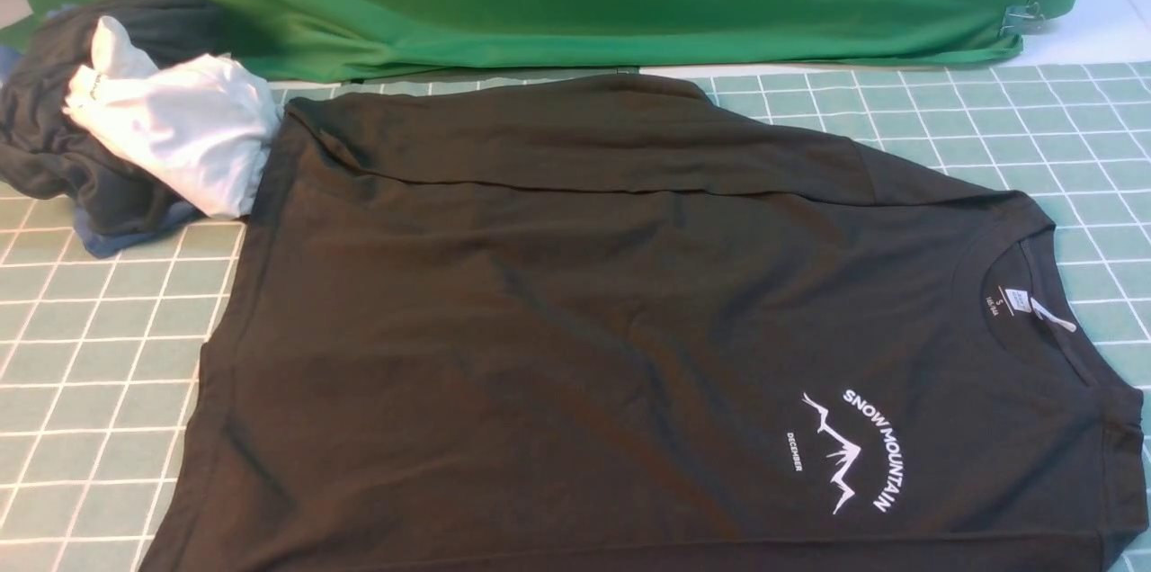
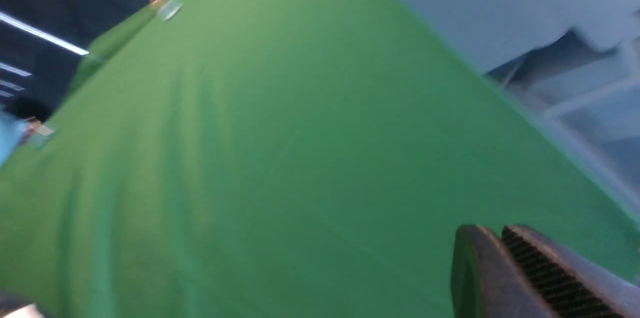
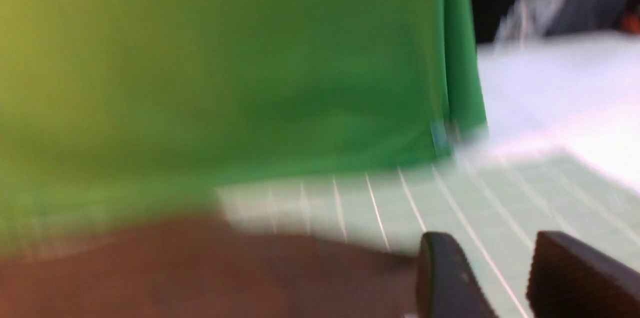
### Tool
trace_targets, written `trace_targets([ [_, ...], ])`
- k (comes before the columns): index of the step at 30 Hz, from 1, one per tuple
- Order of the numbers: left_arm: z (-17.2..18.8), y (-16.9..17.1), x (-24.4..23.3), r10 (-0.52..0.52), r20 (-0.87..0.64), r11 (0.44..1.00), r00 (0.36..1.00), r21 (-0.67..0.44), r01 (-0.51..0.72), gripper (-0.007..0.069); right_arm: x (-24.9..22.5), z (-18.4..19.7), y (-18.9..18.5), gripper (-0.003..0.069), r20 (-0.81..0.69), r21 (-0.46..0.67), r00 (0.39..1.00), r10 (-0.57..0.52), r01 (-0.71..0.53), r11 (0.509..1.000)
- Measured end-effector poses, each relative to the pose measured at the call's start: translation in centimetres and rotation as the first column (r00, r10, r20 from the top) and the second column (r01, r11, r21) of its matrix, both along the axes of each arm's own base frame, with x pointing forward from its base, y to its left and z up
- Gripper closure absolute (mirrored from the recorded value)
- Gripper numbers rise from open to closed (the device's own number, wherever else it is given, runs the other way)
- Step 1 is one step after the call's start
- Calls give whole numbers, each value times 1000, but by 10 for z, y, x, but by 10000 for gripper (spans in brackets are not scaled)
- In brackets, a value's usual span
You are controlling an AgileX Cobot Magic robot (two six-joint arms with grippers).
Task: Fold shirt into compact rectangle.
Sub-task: 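Grasp the left edge of the dark T-shirt lying flat on the table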
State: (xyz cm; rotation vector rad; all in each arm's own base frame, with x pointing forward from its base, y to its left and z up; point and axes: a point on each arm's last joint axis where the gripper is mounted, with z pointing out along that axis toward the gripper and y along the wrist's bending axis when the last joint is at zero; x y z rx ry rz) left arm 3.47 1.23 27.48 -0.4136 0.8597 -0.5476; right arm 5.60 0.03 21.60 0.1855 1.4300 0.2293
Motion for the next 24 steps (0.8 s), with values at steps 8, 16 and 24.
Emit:
trace_targets([
  [8, 76, -14, 8, -111, -290, 988, 951, 68, 136, 610, -4, 16, -3, 419, 175, 187, 985, -10, -23, 982],
  [16, 50, -30, 69, -97, -902, 920, 422, 80, 383, 610, -4, 18, -4, 419, 202, 260, 979, -5, -48, 964],
  [24, -16, -36, 108, 0, -973, 830, -230, -128, 543, 610, -5, 54, 7, 585, -90, 154, 988, 122, -108, 982],
])
